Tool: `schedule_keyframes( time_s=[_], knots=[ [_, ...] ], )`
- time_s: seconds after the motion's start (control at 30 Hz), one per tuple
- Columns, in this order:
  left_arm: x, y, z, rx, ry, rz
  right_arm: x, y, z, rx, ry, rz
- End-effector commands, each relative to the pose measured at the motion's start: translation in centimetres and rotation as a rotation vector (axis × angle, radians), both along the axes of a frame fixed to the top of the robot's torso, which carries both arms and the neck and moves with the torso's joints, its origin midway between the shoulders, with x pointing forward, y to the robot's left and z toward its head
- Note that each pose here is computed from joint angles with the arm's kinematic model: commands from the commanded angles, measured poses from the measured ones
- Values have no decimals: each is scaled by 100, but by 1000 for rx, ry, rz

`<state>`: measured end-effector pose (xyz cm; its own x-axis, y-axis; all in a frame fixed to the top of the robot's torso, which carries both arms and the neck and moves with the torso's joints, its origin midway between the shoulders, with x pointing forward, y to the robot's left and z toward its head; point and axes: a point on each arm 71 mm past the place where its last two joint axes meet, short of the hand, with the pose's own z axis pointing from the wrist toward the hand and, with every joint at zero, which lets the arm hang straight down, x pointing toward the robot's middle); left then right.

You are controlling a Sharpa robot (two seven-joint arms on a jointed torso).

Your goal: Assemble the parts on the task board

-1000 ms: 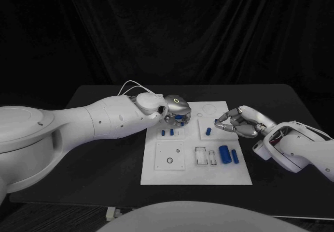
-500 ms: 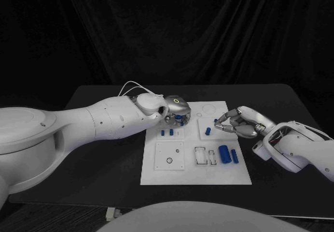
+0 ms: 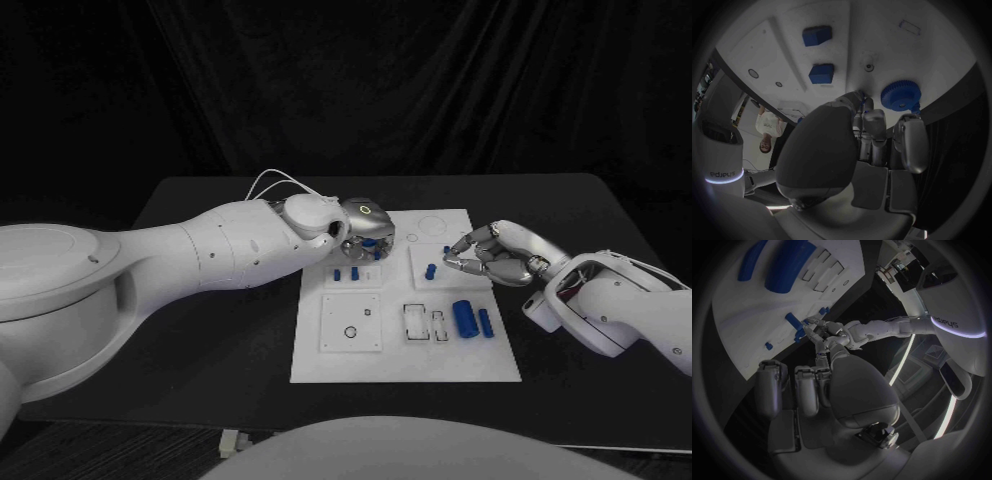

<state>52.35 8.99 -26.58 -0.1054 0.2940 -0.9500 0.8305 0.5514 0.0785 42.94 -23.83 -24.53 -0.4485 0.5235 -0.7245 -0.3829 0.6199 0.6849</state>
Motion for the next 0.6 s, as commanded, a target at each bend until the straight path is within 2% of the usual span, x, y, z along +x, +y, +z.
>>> schedule_keyframes(
  time_s=[0.03,0.43,0.6],
  knots=[
    [-9,-10,-16,-3,1,-2,-7,0,-20,-7,18,-3],
    [-49,2,22,-50,-38,-18,-7,-10,-24,-9,21,-3],
    [-102,72,97,-98,-78,-32,-6,-19,-25,-10,22,-4]
  ],
)
